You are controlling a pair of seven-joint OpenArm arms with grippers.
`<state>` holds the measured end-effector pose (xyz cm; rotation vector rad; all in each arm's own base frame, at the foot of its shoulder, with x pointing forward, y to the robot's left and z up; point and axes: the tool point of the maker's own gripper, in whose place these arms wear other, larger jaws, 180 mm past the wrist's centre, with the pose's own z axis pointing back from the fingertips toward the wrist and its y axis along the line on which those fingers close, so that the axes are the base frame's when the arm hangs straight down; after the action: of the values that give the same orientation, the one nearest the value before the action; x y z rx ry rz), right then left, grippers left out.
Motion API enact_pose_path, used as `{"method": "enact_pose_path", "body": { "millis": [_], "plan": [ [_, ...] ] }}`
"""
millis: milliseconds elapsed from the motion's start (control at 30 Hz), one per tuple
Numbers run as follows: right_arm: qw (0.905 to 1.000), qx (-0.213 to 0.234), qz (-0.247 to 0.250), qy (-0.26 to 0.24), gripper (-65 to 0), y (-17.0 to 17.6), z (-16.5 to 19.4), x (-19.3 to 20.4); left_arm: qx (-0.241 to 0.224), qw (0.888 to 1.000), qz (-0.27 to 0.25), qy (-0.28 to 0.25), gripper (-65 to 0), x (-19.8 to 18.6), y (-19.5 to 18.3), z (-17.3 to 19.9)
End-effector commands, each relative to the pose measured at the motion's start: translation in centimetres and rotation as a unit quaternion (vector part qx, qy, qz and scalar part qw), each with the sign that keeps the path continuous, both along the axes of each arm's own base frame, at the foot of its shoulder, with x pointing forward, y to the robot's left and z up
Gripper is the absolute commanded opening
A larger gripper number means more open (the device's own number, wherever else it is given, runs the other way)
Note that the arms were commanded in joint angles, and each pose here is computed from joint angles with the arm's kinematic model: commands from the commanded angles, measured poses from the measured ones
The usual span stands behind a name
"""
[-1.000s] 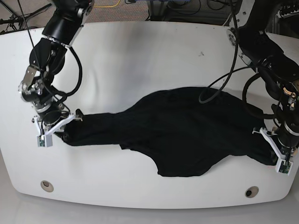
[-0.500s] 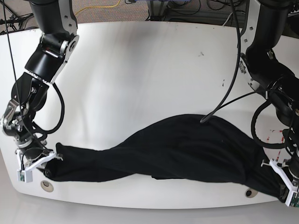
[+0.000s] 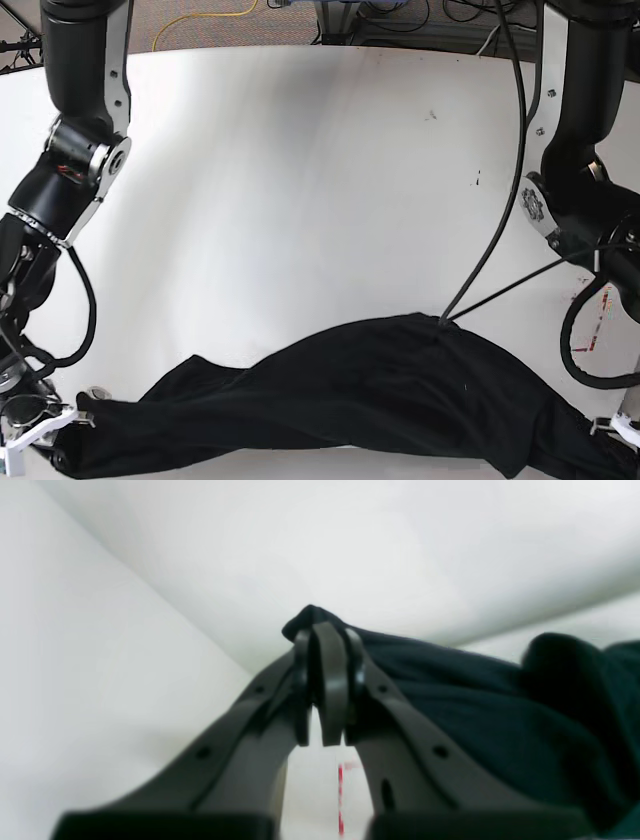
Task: Fold the T-shirt properly
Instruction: 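Swing the lifted shirt with both grippers, then lower it onto the table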
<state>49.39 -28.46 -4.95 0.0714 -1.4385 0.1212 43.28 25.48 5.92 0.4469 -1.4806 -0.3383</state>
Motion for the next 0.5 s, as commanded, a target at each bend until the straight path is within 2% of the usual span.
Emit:
{"method": "enact_pose_path", "body": {
  "millis": [0,100,267,333,467],
  "plan": [
    [0.9983,-0.006,-0.008,-0.058,-63.7,-1.1,5.1,-0.2,-0.004,0.999,-0.005,-0.035,-65.0,0.1,0.3,3.3],
    [0.9972,-0.017,-0.007,-0.073,-63.7,-1.0,7.1,-0.1,-0.009,0.999,-0.009,-0.049,-65.0,0.2,0.5,5.1],
    [0.9963,-0.035,-0.028,-0.073,-63.7,-3.0,9.0,-1.1,-0.015,0.998,-0.011,-0.067,-65.0,0.0,0.6,7.4],
    [0.9963,-0.037,-0.029,-0.072,-63.7,-3.1,8.9,-1.2,-0.016,0.998,-0.013,-0.062,-65.0,0.3,0.5,7.1],
    [0.9972,-0.049,-0.034,-0.045,-63.7,-3.2,6.1,-2.1,-0.015,0.999,-0.013,-0.037,-65.0,0.8,0.5,4.8]
  ]
}}
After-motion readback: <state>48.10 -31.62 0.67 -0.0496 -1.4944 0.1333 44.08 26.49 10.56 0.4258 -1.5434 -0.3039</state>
